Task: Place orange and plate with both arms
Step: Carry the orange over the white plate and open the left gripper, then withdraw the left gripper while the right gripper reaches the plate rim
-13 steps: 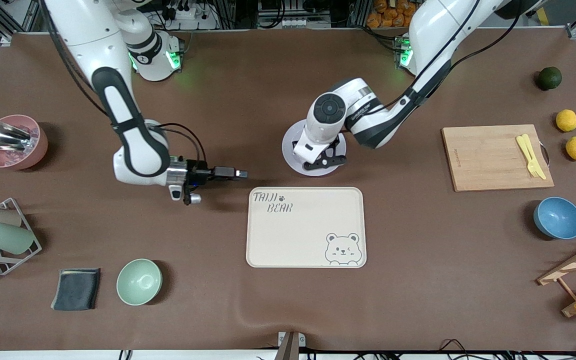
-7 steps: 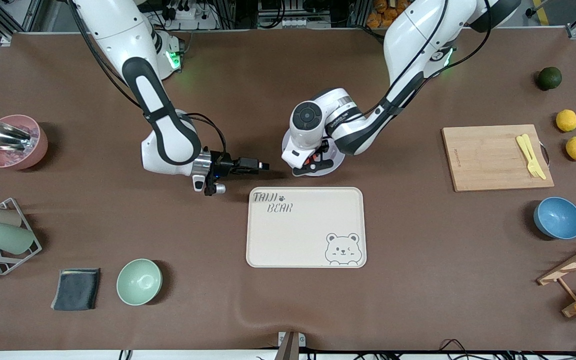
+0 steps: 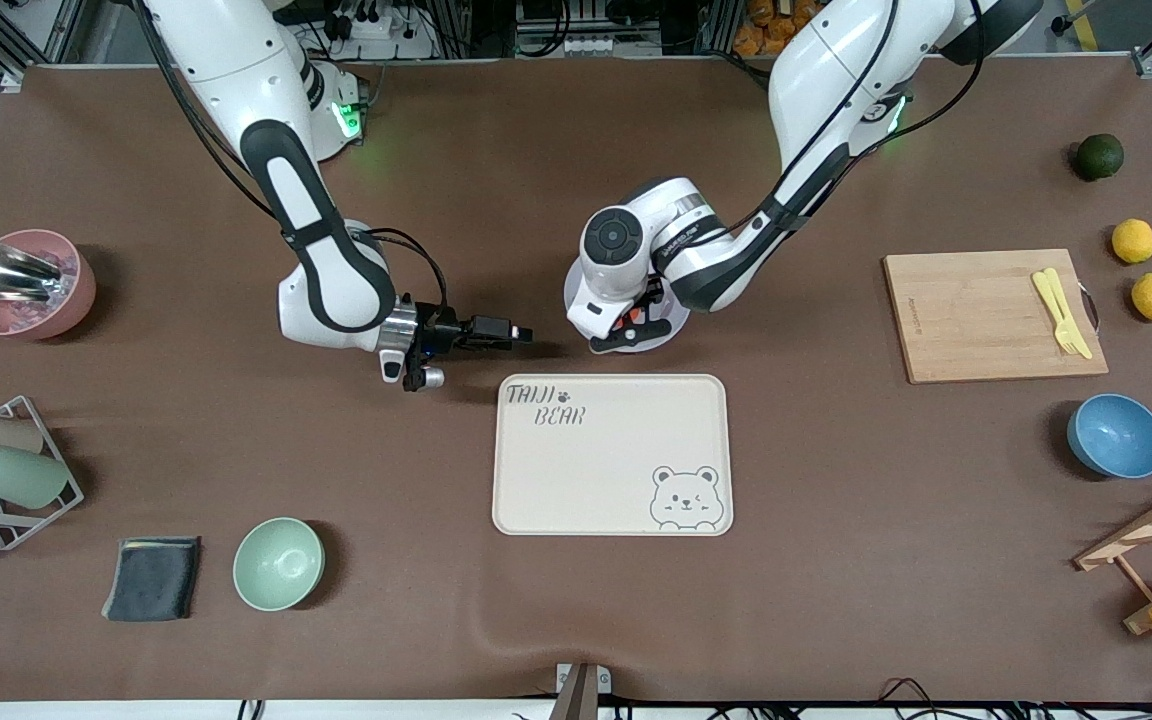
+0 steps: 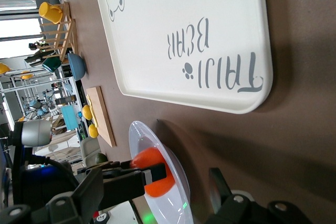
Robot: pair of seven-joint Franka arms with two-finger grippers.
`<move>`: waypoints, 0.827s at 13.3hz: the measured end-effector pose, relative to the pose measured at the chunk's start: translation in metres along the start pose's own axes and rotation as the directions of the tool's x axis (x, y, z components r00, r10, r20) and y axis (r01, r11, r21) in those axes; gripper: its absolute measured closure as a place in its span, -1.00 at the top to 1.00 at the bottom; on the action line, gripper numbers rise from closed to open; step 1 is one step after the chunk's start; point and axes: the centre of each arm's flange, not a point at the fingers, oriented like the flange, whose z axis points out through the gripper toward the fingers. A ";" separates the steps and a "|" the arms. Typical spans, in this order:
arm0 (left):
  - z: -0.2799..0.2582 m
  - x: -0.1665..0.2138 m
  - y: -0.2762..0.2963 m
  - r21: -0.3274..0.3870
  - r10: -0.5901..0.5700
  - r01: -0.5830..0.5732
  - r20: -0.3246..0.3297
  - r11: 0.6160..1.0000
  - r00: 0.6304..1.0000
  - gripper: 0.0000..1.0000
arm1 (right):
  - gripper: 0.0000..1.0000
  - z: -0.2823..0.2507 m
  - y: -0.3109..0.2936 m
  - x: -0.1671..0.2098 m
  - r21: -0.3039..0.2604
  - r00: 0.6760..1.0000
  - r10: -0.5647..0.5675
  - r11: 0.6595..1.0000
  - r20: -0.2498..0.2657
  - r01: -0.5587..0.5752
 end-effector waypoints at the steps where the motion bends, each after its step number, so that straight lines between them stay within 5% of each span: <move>1: -0.002 0.001 0.000 0.001 -0.001 0.001 -0.002 1.000 1.000 0.97 | 0.78 0.000 0.000 0.000 0.000 1.000 -0.001 1.000 0.000 0.001; 6: -0.070 0.037 -0.014 -0.060 -0.055 0.050 -0.083 0.997 0.995 1.00 | 0.74 0.008 0.006 -0.006 0.018 0.999 -0.034 0.999 -0.006 0.034; 11: -0.174 0.109 -0.068 -0.115 -0.146 0.128 -0.174 0.985 0.974 1.00 | 0.38 0.040 0.028 -0.028 0.017 0.998 -0.051 0.999 0.028 0.050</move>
